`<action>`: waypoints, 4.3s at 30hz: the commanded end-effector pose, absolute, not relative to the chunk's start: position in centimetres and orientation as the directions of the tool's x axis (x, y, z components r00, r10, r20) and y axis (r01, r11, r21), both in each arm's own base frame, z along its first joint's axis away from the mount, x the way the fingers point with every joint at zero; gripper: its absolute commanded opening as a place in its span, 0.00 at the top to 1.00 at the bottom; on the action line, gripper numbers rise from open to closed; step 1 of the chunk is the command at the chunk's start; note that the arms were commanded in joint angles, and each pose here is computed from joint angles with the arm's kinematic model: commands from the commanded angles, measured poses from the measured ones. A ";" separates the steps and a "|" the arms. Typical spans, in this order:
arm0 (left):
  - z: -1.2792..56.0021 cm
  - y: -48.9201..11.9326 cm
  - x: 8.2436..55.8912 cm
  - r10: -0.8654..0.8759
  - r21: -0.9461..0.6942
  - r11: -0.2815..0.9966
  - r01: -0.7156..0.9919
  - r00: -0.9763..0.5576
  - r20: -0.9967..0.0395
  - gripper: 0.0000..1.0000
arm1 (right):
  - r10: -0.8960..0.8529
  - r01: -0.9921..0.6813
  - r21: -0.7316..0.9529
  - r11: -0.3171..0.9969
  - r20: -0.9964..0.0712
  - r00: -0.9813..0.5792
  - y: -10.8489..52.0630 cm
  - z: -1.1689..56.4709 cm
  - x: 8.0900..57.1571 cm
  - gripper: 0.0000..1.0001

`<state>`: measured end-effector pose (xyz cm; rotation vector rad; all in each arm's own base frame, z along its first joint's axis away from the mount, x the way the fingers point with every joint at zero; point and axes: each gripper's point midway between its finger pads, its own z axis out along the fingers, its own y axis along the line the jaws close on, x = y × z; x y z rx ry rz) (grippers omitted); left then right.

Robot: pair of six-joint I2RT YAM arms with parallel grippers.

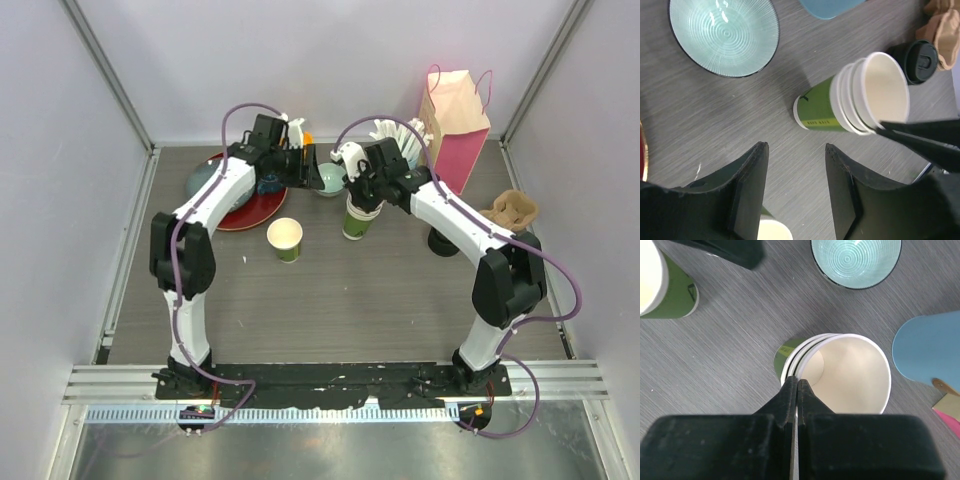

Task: Pack the takeout coffee

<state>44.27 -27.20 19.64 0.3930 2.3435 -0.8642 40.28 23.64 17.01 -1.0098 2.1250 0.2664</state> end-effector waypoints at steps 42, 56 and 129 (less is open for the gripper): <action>19.1 -34.8 43.3 0.030 -0.685 0.590 0.427 -0.860 -0.510 0.51 | -0.562 -0.772 -0.167 0.614 -0.779 -0.278 24.9 19.3 40.8 0.99; 21.0 -34.3 42.7 0.044 -0.664 0.584 0.467 -0.835 -0.548 0.51 | -0.572 -0.766 -0.175 0.618 -0.769 -0.286 24.7 19.1 40.9 0.99; 16.6 -35.3 44.6 0.086 -0.614 0.644 0.456 -0.841 -0.534 0.56 | -0.604 -0.678 -0.317 0.664 -0.761 -0.236 22.3 25.3 42.1 0.99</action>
